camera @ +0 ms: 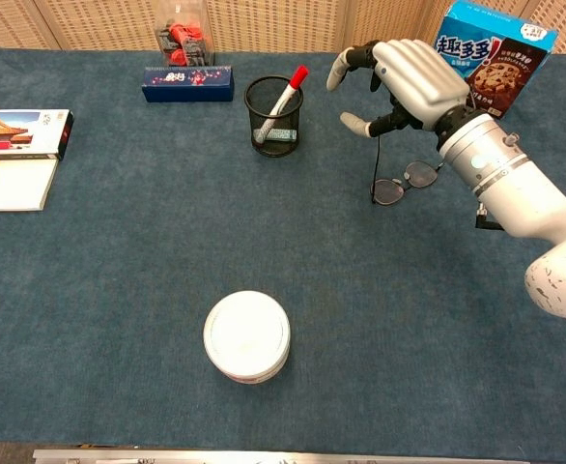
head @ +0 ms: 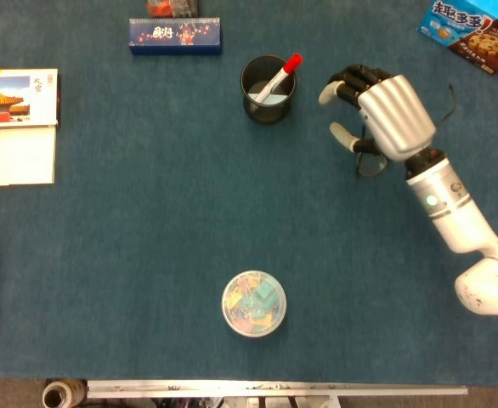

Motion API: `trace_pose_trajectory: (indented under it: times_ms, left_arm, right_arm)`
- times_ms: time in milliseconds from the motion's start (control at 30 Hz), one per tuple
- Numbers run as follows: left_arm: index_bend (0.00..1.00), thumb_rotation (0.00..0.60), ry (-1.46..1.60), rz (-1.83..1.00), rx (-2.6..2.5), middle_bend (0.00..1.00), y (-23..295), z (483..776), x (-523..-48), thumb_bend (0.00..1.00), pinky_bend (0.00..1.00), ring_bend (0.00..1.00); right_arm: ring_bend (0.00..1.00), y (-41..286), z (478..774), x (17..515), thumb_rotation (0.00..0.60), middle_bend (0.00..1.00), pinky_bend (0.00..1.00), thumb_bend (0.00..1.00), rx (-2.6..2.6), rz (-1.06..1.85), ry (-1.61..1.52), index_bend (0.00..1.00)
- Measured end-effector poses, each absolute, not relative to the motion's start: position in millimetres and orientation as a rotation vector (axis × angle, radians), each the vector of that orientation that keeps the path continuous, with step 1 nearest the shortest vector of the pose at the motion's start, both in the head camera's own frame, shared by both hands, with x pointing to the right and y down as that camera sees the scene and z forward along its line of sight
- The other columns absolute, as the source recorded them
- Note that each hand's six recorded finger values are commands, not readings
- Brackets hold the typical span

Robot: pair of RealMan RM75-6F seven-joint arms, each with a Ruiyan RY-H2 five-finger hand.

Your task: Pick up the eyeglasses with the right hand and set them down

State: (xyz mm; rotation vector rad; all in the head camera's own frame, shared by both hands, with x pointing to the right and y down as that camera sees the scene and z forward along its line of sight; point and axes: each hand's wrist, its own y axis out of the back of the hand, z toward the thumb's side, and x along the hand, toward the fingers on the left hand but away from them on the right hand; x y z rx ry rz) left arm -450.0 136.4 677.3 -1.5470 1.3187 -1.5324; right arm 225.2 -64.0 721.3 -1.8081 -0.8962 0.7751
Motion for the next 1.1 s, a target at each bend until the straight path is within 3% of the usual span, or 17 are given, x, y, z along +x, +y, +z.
trace_pose_trajectory:
  times_ms: [1100]
  left_arm:
    - [0.46, 0.600, 1.312, -1.538, -1.549, 0.40, 136, 678, -447, 0.33, 0.45, 0.31]
  right_arm:
    - [0.29, -51, 759, 269, 0.600, 0.40, 0.44, 0.28, -1.752, 0.950, -0.803, 0.43]
